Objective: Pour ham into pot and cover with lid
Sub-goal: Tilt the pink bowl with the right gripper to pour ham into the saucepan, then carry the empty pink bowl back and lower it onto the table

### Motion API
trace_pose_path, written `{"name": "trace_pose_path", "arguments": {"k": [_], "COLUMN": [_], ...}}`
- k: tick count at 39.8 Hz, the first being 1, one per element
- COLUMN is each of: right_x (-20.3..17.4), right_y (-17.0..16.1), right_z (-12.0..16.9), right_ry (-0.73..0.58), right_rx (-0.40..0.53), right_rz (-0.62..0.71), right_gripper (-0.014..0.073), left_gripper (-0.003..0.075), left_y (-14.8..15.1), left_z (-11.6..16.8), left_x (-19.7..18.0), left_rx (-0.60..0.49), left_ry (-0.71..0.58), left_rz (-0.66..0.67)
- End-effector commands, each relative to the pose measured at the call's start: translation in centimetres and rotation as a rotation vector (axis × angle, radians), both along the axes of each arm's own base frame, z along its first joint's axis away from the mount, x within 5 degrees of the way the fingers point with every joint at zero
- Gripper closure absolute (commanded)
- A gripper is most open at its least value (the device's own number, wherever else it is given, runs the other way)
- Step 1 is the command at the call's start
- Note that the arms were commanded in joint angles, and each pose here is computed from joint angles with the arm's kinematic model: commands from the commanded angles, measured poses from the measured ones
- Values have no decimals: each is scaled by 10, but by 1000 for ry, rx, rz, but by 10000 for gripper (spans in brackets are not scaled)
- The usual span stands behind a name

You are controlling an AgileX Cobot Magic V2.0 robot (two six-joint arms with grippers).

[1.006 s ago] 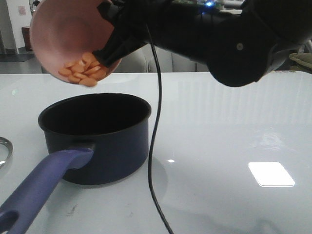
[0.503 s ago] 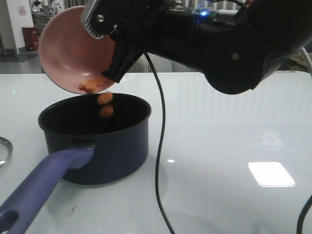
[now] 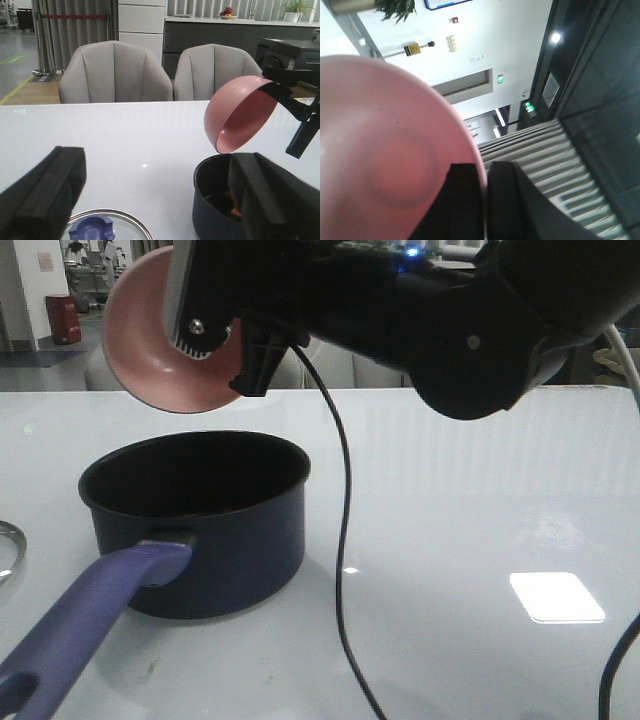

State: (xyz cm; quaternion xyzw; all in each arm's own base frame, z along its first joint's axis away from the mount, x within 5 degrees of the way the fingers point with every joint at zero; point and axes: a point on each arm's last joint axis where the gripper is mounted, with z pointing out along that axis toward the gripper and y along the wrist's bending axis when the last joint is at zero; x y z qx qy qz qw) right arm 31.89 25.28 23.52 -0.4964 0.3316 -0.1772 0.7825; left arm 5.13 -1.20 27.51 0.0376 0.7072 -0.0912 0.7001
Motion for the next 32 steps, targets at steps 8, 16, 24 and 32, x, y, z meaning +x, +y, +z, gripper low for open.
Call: {"name": "trace_pose_path", "arguments": {"k": [8,16,24,32], "right_x": [12,7,-8,-3], "right_y": [-27,-47,-86,-137], "right_z": [39,53,77,75], "right_ry": [390,811,1044,1195], "right_rx": [814,919,696,658], "right_rz": [24,-176,-260,-382], "right_gripper": [455,455,455,455], "left_gripper": [92,92,92,92], "left_y": [1,1,1,1], "left_z": [15,15,15,15], "left_x": [-1,-1,-1,-1], "left_rx": [-24,-24,-24,-24], "left_ry": [-89,-89,-89,-89], "left_rz": [11,11,11,11]}}
